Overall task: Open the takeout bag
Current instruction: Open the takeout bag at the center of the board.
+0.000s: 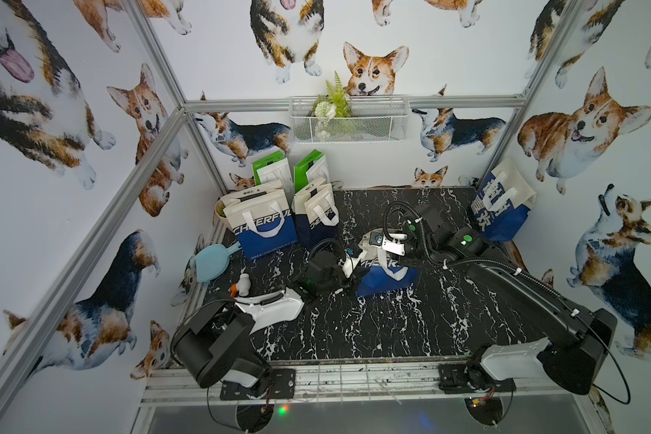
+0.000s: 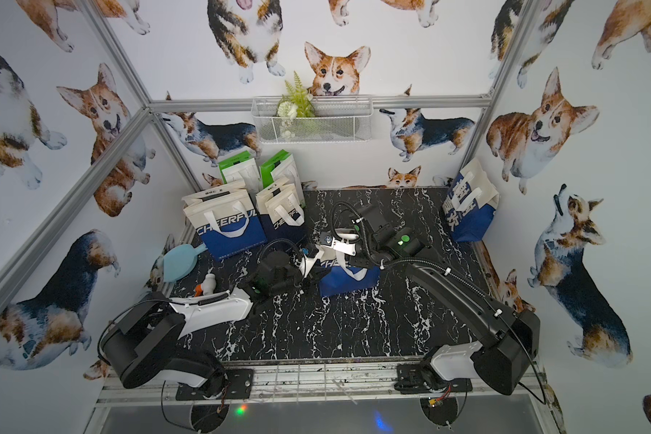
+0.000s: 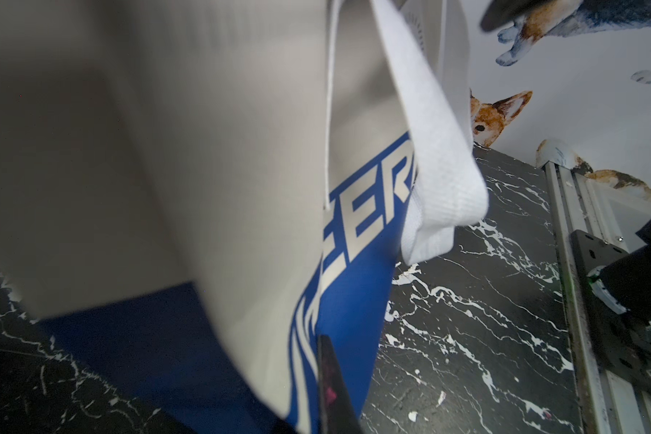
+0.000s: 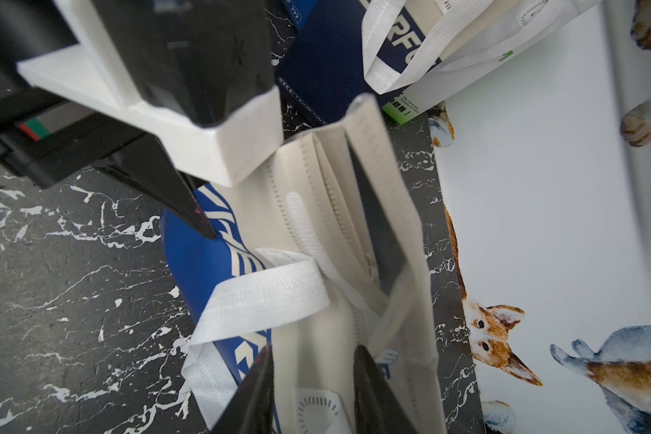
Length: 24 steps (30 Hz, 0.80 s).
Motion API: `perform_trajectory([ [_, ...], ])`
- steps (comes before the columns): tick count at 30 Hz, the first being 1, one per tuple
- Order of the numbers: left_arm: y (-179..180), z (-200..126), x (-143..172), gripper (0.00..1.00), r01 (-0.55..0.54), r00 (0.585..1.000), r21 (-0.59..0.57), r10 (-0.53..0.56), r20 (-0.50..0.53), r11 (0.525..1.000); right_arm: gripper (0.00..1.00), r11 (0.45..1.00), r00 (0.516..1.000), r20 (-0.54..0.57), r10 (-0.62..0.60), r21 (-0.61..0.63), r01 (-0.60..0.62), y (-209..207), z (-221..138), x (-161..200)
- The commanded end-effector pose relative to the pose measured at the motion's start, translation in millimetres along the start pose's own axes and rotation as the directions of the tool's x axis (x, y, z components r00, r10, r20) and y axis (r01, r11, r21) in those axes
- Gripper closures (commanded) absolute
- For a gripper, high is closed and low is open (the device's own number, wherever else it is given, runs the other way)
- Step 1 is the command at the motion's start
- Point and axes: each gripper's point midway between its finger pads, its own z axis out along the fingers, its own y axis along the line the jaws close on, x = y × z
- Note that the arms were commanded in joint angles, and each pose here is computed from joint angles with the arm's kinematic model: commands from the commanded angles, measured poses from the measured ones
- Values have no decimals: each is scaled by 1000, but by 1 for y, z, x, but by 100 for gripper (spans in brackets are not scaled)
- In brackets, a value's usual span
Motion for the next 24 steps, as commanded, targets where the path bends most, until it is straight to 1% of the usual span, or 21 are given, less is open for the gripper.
perform_trajectory([
  [1, -1, -1, 25, 100, 30, 995, 1, -30, -97, 1000, 63, 997, 999, 48, 20, 79, -23, -16, -1, -10],
  [7, -1, -1, 25, 100, 29, 995, 2, -29, -97, 1000, 64, 990, 999, 33, 29, 134, -33, -26, 2, -8],
  [13, -1, -1, 26, 100, 30, 995, 1, -29, -99, 1000, 70, 989, 998, 48, 31, 146, -38, -26, -7, -8],
  [18, -1, -1, 25, 100, 30, 995, 2, -30, -97, 1000, 70, 983, 996, 75, 42, 174, -54, -28, -17, -8],
  [22, -1, -2, 24, 100, 30, 995, 2, -29, -97, 1000, 68, 981, 996, 71, 55, 181, -67, -28, -12, -7],
  [24, -1, -2, 24, 100, 30, 995, 1, -30, -98, 1000, 68, 986, 996, 69, 54, 157, -64, -24, -8, -7],
])
